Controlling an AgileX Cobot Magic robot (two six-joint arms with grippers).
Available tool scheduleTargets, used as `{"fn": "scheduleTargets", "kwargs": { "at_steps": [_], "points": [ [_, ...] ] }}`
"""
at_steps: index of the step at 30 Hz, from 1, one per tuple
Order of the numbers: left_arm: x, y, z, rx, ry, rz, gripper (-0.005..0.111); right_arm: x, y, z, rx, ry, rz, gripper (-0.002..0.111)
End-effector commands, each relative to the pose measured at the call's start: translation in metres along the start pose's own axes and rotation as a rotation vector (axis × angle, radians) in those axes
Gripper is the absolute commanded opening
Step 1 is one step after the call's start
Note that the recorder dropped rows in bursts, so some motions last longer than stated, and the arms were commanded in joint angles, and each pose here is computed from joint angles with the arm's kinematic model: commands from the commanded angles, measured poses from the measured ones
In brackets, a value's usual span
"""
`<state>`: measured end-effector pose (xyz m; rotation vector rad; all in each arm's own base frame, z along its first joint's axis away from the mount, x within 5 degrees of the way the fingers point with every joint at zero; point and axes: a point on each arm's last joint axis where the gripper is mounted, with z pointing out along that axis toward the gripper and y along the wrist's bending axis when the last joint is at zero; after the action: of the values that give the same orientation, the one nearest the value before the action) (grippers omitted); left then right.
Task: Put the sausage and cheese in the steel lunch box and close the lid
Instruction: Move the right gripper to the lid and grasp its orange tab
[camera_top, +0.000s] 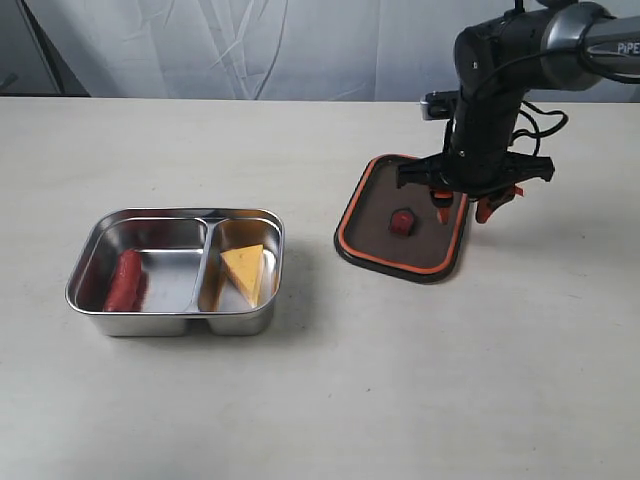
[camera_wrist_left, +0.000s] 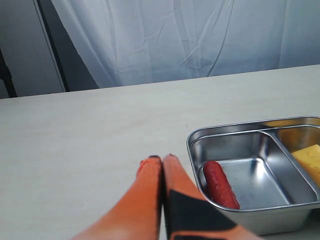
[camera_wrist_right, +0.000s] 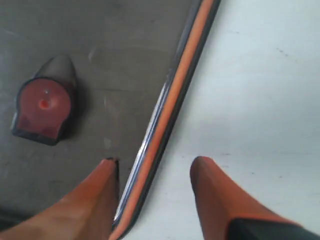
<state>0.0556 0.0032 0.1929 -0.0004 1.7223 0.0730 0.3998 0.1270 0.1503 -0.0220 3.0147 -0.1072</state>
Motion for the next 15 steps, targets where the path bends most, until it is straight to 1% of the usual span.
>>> {"fn": "scheduleTargets", "kwargs": {
  "at_steps": [1, 15],
  "points": [
    [0.001, 0.000, 0.000, 0.000, -0.001, -0.001, 0.000, -0.004, -0.001, 0.013, 0.016, -0.013, 0.005, 0.046],
    [0.001, 0.000, 0.000, 0.000, -0.001, -0.001, 0.000, -0.001, 0.001, 0.040, 0.032, 0.048, 0.017, 0.045]
  ]
}}
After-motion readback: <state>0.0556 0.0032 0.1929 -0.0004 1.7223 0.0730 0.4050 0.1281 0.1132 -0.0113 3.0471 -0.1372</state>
